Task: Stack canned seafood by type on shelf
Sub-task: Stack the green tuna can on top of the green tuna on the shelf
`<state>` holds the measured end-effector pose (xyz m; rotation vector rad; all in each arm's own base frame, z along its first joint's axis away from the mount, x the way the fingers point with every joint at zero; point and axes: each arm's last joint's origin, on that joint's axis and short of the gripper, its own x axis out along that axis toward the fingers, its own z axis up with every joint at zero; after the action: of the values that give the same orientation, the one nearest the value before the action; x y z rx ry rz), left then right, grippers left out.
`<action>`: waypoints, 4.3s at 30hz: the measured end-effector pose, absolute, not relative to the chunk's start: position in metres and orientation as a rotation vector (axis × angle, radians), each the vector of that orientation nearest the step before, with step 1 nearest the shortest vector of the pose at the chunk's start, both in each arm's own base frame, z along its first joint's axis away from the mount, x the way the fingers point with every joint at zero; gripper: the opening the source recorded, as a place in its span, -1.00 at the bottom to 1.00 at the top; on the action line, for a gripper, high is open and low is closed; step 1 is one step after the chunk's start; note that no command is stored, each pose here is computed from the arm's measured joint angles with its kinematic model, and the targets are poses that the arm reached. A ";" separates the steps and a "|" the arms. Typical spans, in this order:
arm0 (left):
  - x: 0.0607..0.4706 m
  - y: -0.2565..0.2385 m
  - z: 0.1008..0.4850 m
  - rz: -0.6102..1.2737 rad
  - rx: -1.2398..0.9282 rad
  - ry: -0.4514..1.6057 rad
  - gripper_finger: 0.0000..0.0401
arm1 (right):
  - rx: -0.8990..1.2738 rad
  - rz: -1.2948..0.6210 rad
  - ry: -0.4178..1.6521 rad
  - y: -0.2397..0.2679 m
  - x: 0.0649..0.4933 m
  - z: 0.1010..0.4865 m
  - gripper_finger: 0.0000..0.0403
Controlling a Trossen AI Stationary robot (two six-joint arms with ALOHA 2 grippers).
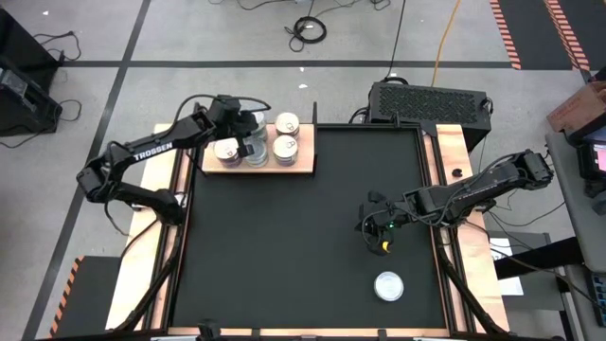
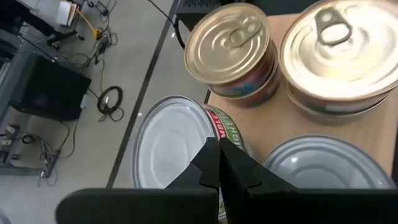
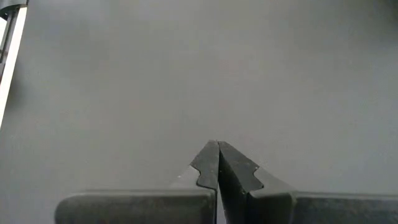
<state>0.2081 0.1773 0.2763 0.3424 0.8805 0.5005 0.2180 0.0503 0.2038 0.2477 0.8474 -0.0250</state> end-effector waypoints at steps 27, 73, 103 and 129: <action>0.211 0.184 0.244 0.488 0.371 0.960 -1.00 | 0.248 -0.025 0.846 0.050 0.218 0.204 -1.00; 0.271 0.029 0.265 -0.185 0.382 0.309 -0.59 | 0.935 0.199 1.101 0.115 0.200 0.211 -1.00; 0.304 -0.013 0.219 -0.310 0.454 0.169 -0.59 | 1.068 -0.288 1.517 0.199 0.151 0.142 -1.00; 0.342 -0.046 0.157 -0.442 0.578 0.274 -0.59 | 0.426 -0.178 0.866 0.080 0.255 0.154 -1.00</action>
<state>0.3417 -0.0461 0.1567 0.5778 0.2736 -0.4424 0.2550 0.0795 0.1539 0.4259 0.8662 -0.1777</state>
